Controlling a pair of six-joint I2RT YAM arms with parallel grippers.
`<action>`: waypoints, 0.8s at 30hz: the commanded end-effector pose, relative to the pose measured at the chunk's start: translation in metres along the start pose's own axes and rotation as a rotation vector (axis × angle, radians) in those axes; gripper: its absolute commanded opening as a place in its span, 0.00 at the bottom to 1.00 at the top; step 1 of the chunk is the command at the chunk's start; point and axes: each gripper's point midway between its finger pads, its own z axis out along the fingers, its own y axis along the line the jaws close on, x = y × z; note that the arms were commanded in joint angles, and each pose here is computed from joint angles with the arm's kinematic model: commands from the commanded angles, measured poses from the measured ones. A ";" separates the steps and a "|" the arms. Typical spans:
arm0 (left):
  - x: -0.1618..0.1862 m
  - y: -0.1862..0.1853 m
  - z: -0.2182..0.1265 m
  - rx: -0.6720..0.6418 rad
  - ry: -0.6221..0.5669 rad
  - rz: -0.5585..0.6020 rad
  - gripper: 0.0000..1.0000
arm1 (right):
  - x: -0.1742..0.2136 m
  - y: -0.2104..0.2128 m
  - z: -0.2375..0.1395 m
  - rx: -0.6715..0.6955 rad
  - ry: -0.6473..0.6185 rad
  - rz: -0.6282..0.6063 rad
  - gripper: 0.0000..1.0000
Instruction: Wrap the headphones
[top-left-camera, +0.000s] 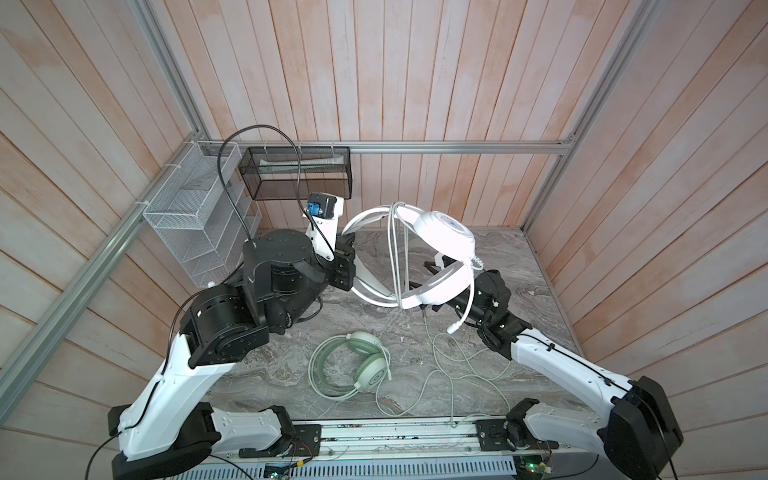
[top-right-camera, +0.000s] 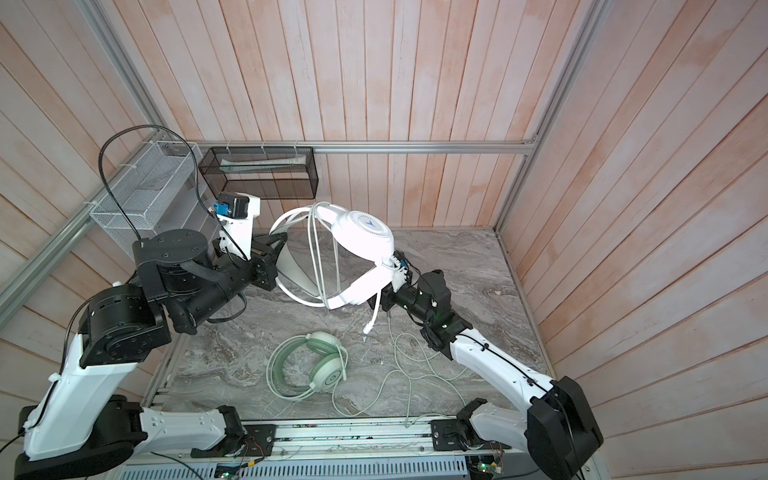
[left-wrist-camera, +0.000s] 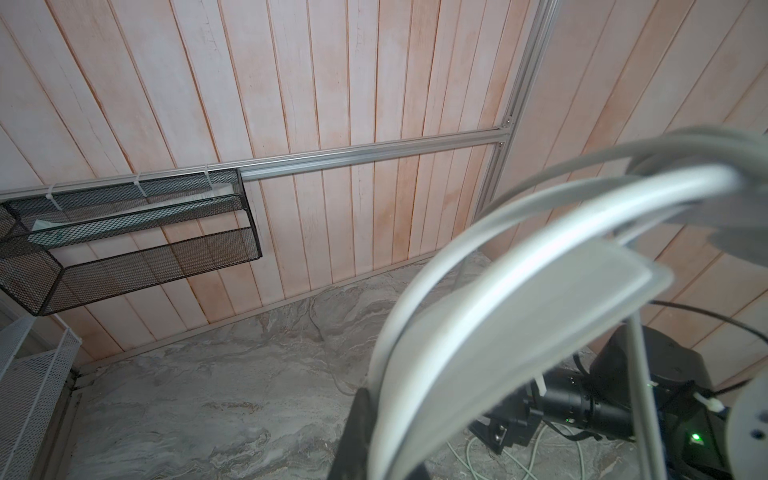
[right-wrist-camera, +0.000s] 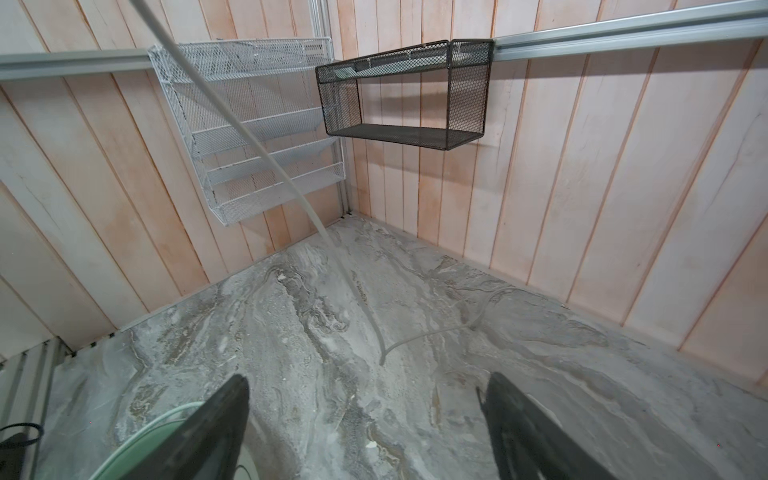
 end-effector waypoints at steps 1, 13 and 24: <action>-0.030 -0.001 -0.014 0.036 -0.081 -0.073 0.00 | -0.016 0.023 -0.002 -0.082 -0.101 -0.004 0.91; -0.055 -0.014 -0.017 0.108 -0.113 -0.113 0.00 | 0.032 -0.032 0.031 0.090 -0.037 0.049 0.87; -0.063 -0.022 -0.018 0.145 -0.126 -0.132 0.00 | 0.038 -0.044 0.066 0.018 -0.011 0.082 0.81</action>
